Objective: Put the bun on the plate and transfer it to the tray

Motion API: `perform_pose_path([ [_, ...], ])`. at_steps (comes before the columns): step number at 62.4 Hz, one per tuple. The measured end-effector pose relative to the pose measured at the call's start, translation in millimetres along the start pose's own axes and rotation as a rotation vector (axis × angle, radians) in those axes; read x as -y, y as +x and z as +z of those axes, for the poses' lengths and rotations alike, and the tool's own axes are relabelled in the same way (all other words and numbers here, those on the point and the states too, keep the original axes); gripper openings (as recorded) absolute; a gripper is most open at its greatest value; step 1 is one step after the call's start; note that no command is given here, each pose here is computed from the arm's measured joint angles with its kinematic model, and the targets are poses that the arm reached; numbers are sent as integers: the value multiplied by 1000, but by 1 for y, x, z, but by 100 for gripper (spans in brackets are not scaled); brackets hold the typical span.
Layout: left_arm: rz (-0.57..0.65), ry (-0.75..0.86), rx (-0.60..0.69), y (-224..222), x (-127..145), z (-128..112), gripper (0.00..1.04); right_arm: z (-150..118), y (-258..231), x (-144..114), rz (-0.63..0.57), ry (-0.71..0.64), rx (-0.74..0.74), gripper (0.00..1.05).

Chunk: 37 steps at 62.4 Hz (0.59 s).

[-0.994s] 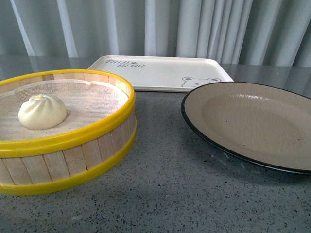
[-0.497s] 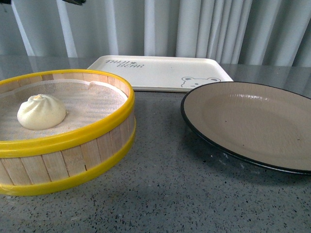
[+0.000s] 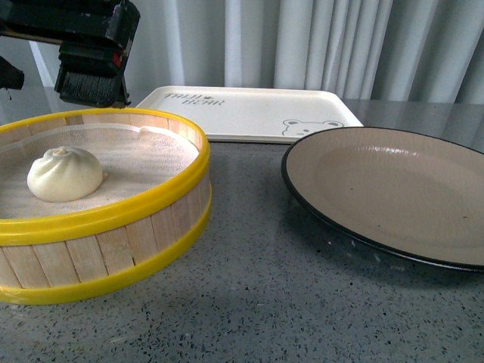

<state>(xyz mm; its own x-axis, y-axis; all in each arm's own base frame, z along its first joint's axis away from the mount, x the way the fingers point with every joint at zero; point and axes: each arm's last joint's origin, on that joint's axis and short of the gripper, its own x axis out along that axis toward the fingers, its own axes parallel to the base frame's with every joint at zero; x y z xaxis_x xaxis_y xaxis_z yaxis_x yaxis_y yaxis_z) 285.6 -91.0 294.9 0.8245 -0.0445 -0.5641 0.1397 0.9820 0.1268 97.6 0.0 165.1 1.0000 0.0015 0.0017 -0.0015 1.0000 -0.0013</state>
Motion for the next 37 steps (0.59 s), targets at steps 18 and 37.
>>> perform_pose_path([
  [18,12,15,-72,12,2,-19,98,0,0,0,0,0,0,96],
  [37,12,19,-106,17,3,-25,98,0,0,0,0,0,0,96],
])
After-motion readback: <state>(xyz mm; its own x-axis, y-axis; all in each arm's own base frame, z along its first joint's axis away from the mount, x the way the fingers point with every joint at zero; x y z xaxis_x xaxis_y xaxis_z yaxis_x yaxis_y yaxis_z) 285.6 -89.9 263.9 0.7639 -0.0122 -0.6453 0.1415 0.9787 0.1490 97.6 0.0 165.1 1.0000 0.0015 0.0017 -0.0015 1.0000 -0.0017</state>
